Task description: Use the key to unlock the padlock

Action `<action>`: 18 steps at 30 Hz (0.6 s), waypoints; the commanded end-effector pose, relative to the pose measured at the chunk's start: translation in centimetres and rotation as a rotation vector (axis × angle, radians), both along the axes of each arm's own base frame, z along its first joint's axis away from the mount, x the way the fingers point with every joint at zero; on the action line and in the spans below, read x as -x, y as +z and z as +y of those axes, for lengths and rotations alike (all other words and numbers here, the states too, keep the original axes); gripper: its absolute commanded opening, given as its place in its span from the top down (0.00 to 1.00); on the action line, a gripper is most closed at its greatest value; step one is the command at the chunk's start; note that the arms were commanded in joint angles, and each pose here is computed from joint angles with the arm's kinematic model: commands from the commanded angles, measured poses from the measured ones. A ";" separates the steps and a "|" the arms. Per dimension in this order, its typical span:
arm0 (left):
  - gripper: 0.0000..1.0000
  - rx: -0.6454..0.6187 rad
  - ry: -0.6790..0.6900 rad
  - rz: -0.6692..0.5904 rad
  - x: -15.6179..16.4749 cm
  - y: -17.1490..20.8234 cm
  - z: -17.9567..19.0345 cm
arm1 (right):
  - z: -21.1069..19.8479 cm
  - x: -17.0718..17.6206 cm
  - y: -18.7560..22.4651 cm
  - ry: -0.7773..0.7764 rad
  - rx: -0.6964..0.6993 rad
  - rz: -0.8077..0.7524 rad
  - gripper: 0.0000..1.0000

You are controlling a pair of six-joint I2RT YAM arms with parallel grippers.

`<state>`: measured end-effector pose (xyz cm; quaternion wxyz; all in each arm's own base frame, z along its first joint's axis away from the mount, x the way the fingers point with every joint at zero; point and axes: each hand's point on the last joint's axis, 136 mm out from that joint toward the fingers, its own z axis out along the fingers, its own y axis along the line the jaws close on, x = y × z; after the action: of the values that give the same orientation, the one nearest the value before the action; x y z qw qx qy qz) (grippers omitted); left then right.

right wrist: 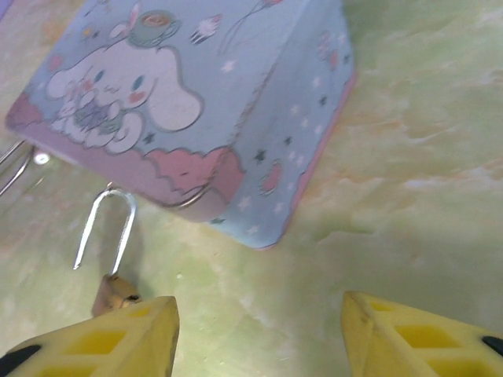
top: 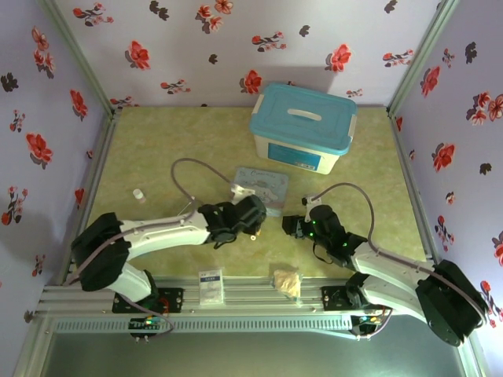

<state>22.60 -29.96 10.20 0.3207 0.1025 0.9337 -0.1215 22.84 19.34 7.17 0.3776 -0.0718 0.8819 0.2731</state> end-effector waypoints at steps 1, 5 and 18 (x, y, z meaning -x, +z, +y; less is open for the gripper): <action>0.46 0.086 0.014 0.047 -0.2 -1.0 0.3 | 1.9 0.4 1.4 0.070 -0.085 0.023 0.42; 0.46 0.192 0.041 0.074 -0.6 -1.5 0.9 | 3.9 0.9 1.4 0.076 -0.116 0.077 0.43; 0.32 0.361 0.081 0.057 -1.0 -1.6 2.4 | 8.1 0.8 -1.5 0.063 0.033 0.190 0.45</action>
<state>23.07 -27.30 7.25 0.2959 0.0131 0.9213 -0.2519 21.39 27.06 5.04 0.2725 -0.0958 0.9170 0.2751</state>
